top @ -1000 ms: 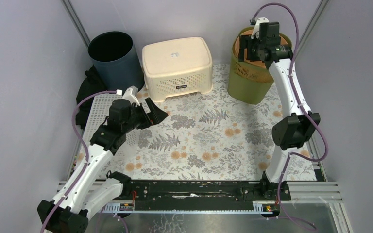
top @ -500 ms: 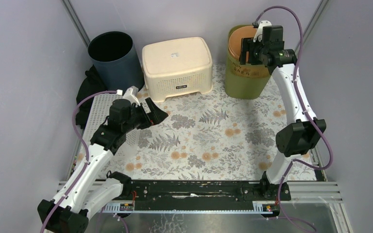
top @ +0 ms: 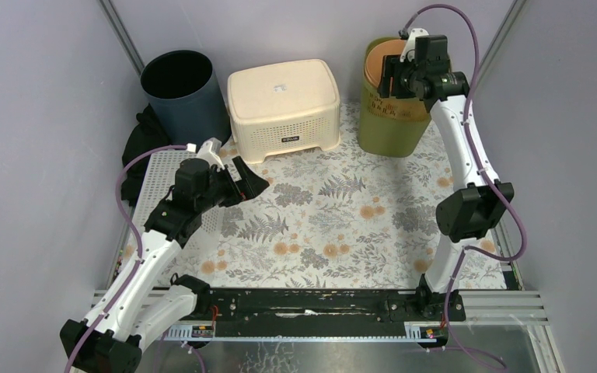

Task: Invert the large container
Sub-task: Move the container to the center of the board.

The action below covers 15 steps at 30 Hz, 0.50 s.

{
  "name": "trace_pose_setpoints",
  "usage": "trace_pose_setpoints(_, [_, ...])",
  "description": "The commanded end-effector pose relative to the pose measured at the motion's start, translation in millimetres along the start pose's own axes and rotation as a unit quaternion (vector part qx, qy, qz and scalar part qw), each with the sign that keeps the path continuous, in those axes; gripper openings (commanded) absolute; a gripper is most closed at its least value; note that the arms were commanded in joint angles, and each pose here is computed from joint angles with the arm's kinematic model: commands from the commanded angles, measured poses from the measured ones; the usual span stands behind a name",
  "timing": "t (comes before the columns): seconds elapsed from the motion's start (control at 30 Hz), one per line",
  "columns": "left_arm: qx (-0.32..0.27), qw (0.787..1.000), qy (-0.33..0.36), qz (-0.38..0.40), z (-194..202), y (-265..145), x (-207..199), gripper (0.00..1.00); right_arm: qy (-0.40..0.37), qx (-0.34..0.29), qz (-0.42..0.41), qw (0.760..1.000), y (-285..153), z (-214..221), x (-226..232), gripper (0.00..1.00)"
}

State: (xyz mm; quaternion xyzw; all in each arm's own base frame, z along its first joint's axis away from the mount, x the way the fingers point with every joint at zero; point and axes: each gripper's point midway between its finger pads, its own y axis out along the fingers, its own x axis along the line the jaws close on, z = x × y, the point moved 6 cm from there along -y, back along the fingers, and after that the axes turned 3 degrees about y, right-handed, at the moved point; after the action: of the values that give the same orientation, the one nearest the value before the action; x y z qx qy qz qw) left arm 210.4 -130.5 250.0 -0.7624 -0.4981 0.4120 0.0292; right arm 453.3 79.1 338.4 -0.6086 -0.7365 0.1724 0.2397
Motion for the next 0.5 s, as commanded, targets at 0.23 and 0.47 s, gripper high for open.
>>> trace_pose_setpoints(0.23, [-0.005, 1.000, 0.015, 0.012, -5, -3, -7, 1.00, 0.005, 0.049, 0.016, 0.999, 42, 21, -7, 0.63])
trace_pose_setpoints(0.47, [-0.005, 1.000, 0.013, 0.010, -3, -2, -5, 1.00, 0.011, 0.050, 0.014, 0.999, 46, 26, -6, 0.54])
